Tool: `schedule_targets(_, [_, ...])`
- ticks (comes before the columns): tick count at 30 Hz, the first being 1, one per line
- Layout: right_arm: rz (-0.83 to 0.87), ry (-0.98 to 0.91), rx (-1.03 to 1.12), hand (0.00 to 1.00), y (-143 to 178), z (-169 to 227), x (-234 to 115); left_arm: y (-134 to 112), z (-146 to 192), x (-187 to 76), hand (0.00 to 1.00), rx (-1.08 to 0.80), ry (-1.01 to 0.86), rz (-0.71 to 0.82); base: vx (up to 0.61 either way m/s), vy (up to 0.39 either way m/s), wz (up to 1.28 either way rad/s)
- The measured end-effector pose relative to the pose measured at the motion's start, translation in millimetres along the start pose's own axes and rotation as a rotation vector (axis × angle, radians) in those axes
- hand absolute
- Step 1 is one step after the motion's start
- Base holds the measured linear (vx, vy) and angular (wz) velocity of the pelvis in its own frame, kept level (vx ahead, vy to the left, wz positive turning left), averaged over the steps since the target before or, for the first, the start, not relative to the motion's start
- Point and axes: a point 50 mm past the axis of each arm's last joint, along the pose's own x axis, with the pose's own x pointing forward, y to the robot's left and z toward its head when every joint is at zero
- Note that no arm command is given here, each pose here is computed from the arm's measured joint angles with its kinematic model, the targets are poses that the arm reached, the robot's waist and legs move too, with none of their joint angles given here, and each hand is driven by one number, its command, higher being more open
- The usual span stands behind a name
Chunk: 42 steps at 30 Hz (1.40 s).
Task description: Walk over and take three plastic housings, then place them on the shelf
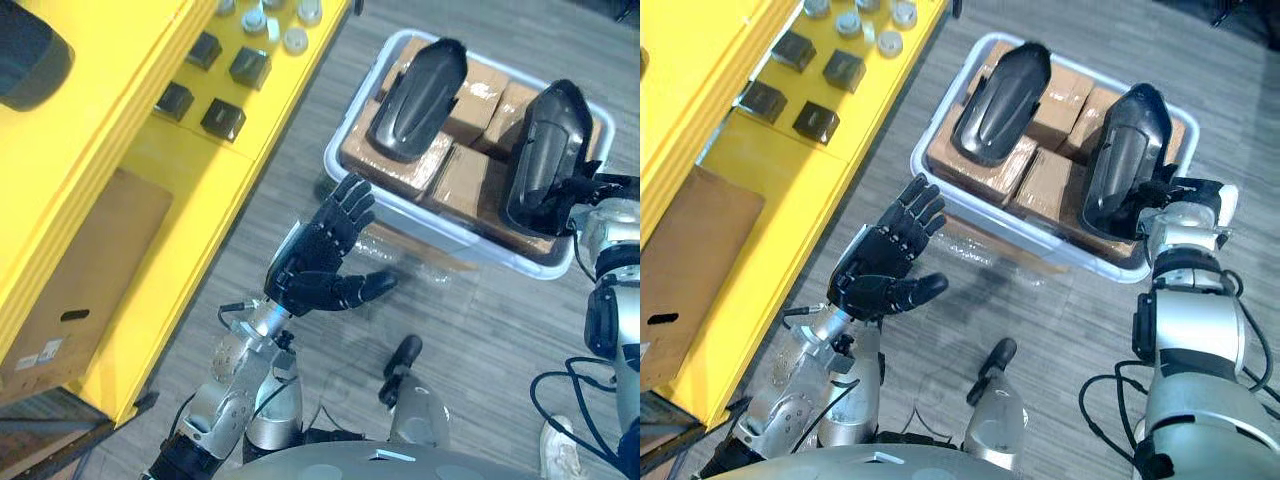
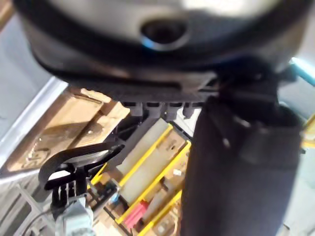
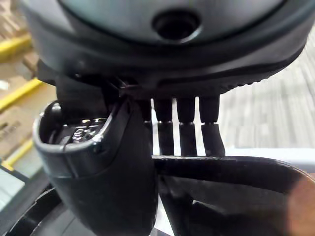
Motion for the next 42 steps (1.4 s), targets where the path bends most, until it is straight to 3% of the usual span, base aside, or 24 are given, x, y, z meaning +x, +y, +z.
schedule_targets(6, [0.014,-0.322,-0.018,0.0,17,40,-19,4,-16,17,1.0,0.042,0.176,-0.037,0.02,-0.022,-0.18])
schedule_targets(15, [0.173,-0.499,-0.143,0.0,71,12,-61,33,-63,36,1.0,0.0,0.48,0.192,-0.01,-0.033,-0.28])
schedule_targets(23, [0.27,-0.623,-0.097,0.0,96,-10,-103,43,-48,63,1.0,-0.018,0.349,0.383,0.0,-0.017,-0.13])
schedule_targets(31, [0.464,-0.704,-0.066,0.0,133,-32,-160,44,-43,72,1.0,-0.1,0.268,0.412,0.02,-0.007,-0.03])
schedule_targets(42, [0.57,-0.69,-0.081,0.0,151,-49,-186,40,-54,74,1.0,-0.114,0.299,0.445,0.0,0.0,0.0])
